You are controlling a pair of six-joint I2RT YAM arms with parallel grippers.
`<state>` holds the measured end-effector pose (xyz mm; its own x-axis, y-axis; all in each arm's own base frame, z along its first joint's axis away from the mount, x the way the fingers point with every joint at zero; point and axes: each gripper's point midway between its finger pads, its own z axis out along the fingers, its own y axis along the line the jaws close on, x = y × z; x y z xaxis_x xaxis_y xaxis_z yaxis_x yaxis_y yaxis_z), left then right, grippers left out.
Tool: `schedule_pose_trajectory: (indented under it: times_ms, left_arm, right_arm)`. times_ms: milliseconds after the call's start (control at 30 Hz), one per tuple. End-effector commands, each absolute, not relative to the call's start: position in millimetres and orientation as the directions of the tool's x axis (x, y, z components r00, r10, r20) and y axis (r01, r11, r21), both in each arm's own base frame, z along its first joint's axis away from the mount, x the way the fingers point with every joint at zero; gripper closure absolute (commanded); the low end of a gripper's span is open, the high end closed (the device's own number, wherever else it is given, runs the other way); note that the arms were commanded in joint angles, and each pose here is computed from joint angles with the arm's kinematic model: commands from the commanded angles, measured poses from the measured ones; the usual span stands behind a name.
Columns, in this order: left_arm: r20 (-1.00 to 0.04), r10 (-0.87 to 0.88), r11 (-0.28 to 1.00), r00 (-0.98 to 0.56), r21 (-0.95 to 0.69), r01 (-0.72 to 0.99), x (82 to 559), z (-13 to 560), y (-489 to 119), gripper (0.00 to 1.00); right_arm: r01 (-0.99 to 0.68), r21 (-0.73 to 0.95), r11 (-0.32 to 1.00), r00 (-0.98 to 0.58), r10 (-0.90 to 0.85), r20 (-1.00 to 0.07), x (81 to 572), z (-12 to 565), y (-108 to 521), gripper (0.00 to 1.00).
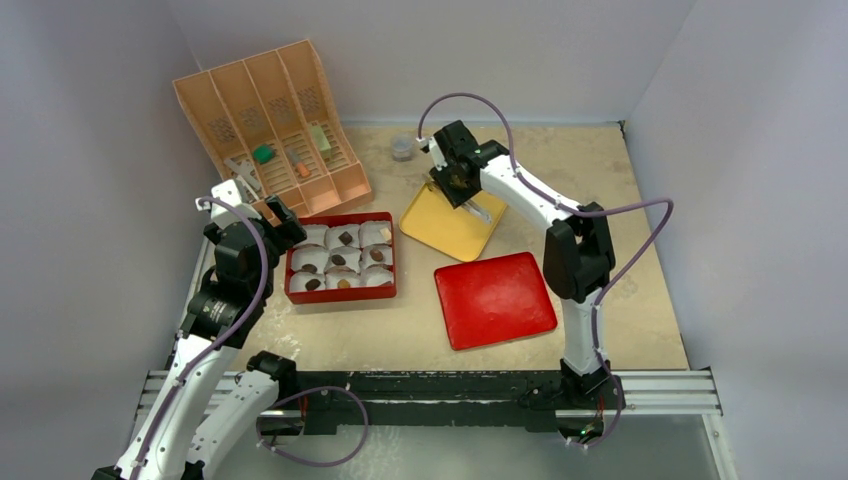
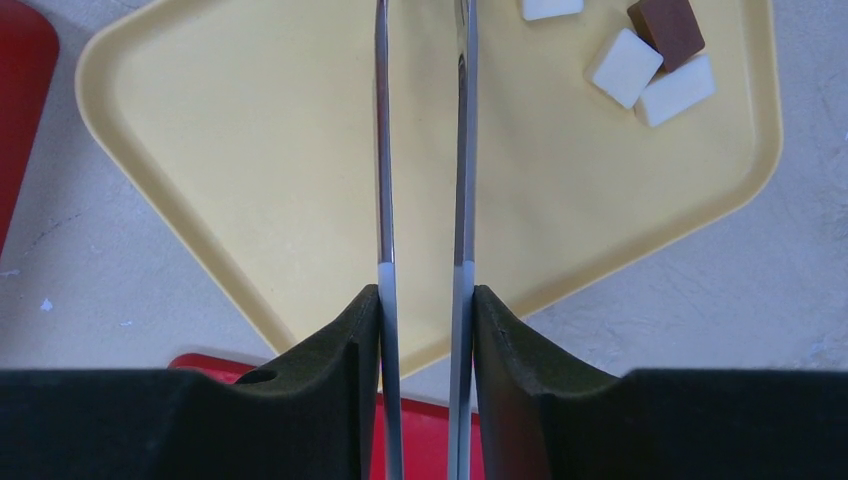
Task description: Pack the chocolate
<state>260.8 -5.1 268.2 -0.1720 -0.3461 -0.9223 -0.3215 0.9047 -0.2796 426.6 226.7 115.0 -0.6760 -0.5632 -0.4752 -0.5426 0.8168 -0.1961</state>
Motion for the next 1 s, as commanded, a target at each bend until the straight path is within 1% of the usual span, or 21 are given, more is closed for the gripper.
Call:
schedule_pose_trajectory:
  times_ms: [0, 100, 233, 433, 667, 833, 967]
  left_arm:
    - [-0.929, -0.352, 0.905, -0.115, -0.307, -0.294, 264, 289, -7, 0.15]
    - [-0.929, -0.352, 0.905, -0.115, -0.307, -0.294, 264, 289, -7, 0.15]
    - [-0.929, -0.352, 0.905, -0.115, -0.307, -0.293, 264, 289, -7, 0.15]
    - [-0.929, -0.354, 0.905, -0.113, -0.309, -0.291, 264, 290, -7, 0.15]
    - [-0.929, -0.353, 0.905, -0.114, -0.308, -0.293, 264, 290, -7, 0.15]
    - [-0.929, -0.352, 0.905, -0.113, -0.307, -0.293, 264, 290, -7, 0.15]
    - [-0.929, -0.35, 0.905, -0.115, -0.305, -0.296, 264, 289, -6, 0.15]
  right_arm:
    - [-0.524, -0.198, 0.829, -0.649, -0.539, -0.537, 427, 148, 226, 0.63]
    - [-0.518, -0.199, 0.832, -0.662, -0.537, -0.523, 428, 142, 225, 0.61]
    - [-0.511, -0.199, 0.836, -0.67, -0.533, -0.517, 427, 140, 225, 0.6]
    - [-0.505, -0.201, 0.839, -0.663, -0.526, -0.533, 427, 152, 225, 0.67]
    - [-0.502, -0.159, 0.85, -0.645, -0.49, -0.586, 422, 174, 234, 0.68]
    - [-0.48, -0.125, 0.868, -0.628, -0.439, -0.643, 420, 197, 239, 0.69]
    - [-0.495, -0.074, 0.866, -0.603, -0.403, -0.688, 415, 215, 251, 0.69]
